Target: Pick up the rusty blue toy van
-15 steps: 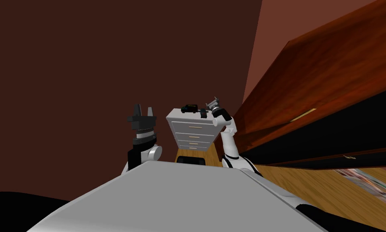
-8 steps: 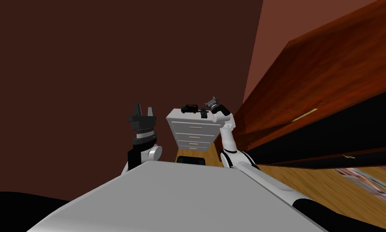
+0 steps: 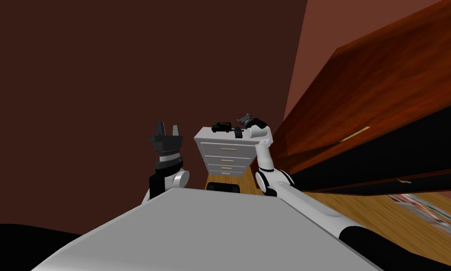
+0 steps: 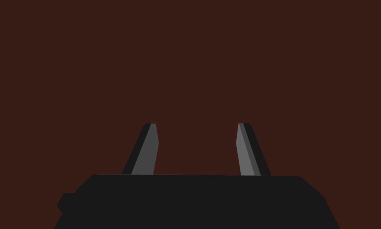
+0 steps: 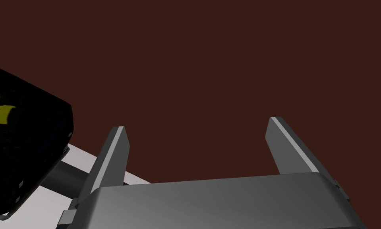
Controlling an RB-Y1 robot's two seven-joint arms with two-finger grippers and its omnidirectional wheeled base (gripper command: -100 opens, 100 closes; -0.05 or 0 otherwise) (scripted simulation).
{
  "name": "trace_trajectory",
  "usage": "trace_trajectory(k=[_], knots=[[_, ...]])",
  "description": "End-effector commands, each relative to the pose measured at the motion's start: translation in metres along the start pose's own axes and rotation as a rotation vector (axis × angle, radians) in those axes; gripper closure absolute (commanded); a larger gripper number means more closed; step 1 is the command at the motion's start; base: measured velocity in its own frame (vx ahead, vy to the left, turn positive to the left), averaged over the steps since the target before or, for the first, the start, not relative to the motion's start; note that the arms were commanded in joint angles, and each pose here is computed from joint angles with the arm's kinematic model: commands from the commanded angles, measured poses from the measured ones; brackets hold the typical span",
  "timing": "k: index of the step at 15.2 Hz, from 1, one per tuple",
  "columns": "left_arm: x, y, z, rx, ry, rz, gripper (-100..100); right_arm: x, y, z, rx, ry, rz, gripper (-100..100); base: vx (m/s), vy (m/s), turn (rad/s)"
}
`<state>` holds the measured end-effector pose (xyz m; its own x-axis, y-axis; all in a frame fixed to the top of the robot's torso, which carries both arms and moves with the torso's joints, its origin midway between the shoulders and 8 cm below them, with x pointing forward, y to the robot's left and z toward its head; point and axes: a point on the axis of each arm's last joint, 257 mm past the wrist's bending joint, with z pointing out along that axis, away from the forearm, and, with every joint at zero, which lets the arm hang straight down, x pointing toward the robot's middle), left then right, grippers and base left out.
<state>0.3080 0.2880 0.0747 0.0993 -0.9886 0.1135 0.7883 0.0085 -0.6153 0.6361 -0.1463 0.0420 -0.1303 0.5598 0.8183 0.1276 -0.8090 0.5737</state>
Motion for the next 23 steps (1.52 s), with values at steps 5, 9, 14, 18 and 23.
trace_trajectory(k=[5,9,14,18,23], knots=[[0.000,0.000,0.000,0.000,0.000,0.000,0,-0.003,-0.012,0.019,0.069,-0.098,0.116,-100,0.004,0.009,-0.020],[0.000,0.000,0.000,0.000,0.000,0.000,0,-0.006,-0.020,0.025,0.104,-0.161,0.175,-100,0.004,0.006,-0.017],[0.000,0.000,0.000,0.000,0.000,0.000,0,-0.009,-0.029,0.029,0.142,-0.238,0.237,-100,0.004,0.002,-0.022],[0.000,0.000,0.000,0.000,0.000,0.000,0,-0.012,-0.038,0.031,0.173,-0.310,0.290,-100,0.004,-0.002,-0.021],[0.000,0.000,0.000,0.000,0.000,0.000,0,-0.020,-0.049,0.028,0.205,-0.400,0.339,-100,0.006,-0.004,-0.018]])
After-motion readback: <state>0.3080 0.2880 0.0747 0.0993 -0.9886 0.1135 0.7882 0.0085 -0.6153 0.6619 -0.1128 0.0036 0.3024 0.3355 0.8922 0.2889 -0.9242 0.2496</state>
